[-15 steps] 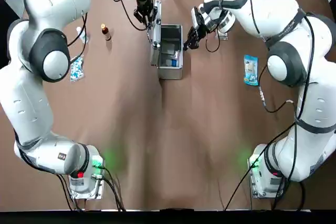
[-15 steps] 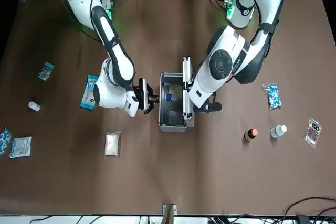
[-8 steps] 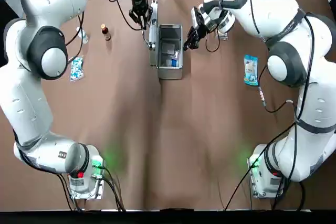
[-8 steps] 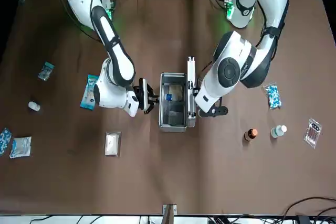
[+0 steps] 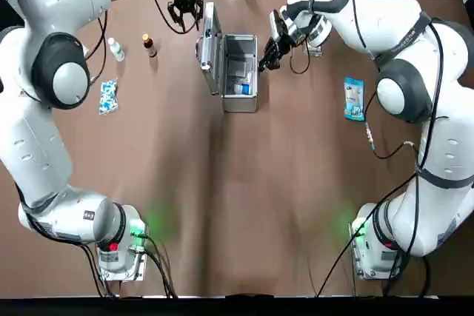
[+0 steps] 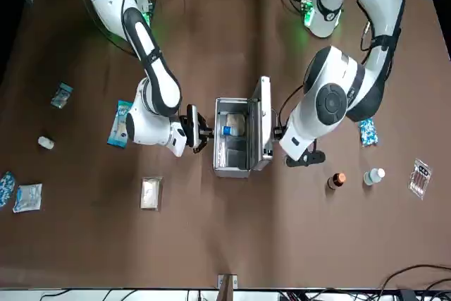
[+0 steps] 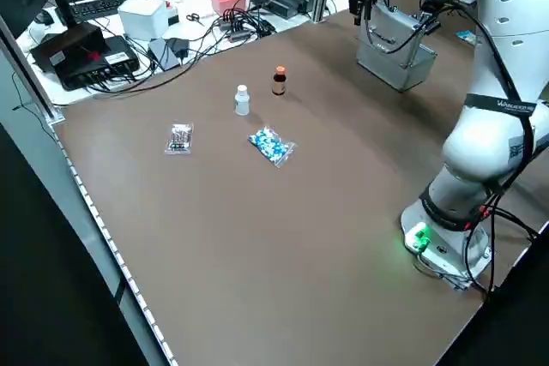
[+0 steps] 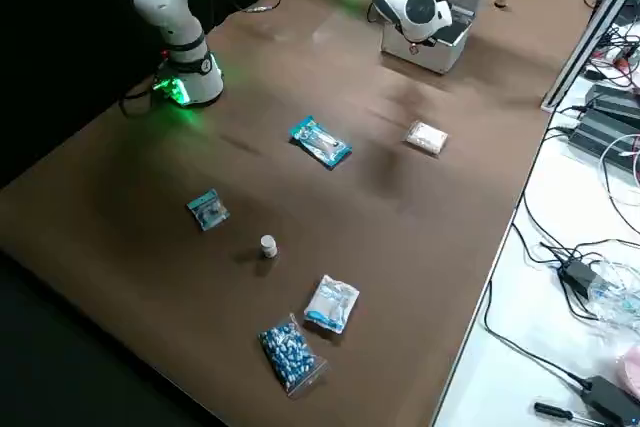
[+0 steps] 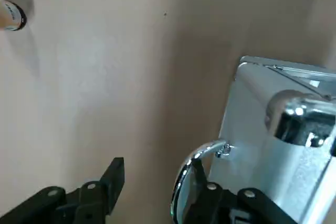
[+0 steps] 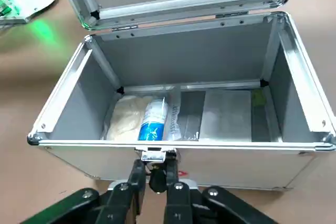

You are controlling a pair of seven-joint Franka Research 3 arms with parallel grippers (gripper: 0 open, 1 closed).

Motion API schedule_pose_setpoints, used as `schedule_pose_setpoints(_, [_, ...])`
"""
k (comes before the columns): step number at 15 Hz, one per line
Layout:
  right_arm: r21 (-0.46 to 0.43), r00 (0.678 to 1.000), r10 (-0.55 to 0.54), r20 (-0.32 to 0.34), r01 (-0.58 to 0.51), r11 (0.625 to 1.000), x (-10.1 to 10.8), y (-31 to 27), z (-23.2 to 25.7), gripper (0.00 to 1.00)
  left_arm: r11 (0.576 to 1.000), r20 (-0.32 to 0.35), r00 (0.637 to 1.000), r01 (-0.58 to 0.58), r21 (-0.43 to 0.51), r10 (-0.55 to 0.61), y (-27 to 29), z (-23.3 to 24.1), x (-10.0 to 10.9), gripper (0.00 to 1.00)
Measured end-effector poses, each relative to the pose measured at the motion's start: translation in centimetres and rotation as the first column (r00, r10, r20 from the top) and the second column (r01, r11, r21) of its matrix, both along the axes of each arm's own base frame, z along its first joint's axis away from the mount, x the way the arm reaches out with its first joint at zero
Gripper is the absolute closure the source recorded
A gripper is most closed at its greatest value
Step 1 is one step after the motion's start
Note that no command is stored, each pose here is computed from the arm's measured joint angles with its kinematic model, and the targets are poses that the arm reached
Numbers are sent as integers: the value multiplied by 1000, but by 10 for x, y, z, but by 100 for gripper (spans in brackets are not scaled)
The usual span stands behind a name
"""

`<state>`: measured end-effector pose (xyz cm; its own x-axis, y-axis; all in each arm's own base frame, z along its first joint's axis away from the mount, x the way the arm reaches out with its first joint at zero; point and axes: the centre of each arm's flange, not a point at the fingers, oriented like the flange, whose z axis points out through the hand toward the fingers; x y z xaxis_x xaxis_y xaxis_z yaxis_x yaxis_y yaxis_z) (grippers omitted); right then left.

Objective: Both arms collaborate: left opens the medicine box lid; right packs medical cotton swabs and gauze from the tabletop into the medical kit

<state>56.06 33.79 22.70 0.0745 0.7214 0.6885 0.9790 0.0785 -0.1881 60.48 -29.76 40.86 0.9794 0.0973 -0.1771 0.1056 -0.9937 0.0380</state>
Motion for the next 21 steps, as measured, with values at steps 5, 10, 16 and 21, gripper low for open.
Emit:
schedule_pose_setpoints(5, [0, 1000, 1, 0, -1, 1000, 0, 0, 0, 80, 1000, 23, 1000, -5, -13, 6, 44, 13, 20, 5])
schedule_pose_setpoints(10, [5, 1000, 11, -10, -11, 1000, -2, 3, 0, 60, 999, 97, 995, 15, -31, -12, 99, 58, 36, 0])
schedule_pose_setpoints(16, [5, 1000, 18, 2, -18, 1000, 6, 3, 24, 5, 999, 151, 988, 34, -15, -32, 164, 114, 32, 0])
schedule_pose_setpoints(21, [-10, 999, 45, -28, -45, 999, 39, -52, 73, 1, 998, 129, 990, 55, 5, -56, 211, 151, 21, 0])
